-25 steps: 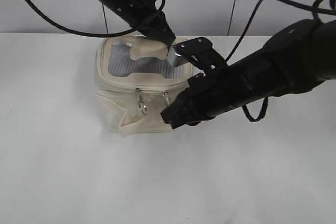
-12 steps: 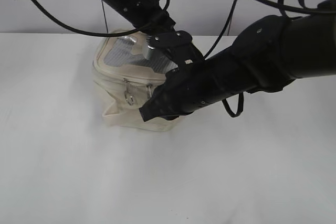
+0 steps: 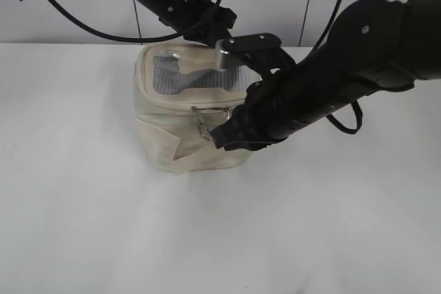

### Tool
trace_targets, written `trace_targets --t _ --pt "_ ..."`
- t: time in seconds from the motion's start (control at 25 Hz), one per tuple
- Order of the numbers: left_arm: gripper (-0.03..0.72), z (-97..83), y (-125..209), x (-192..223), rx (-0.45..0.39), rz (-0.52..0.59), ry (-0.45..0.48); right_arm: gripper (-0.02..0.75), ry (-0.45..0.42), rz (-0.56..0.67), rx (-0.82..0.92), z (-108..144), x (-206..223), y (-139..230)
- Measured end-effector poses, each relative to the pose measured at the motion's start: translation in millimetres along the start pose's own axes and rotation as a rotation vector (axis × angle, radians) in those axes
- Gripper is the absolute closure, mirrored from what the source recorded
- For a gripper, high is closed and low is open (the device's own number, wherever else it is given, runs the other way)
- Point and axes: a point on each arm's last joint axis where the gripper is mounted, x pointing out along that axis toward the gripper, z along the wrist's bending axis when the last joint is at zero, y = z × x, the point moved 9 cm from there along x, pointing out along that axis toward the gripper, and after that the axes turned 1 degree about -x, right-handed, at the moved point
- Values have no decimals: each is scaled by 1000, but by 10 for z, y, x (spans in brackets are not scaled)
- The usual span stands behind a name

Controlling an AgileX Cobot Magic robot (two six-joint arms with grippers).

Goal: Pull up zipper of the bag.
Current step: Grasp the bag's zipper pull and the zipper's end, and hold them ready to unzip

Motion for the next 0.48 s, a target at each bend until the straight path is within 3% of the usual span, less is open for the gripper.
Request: trace_targets --t 0.32,0.48 --pt "666 -1 -15 5 -13 -10 0 729 -23 -12 32 74 -138 -56" --pt "666 4 -36 13 -22 -25 -1 729 -62 -34 43 283 41 -221"
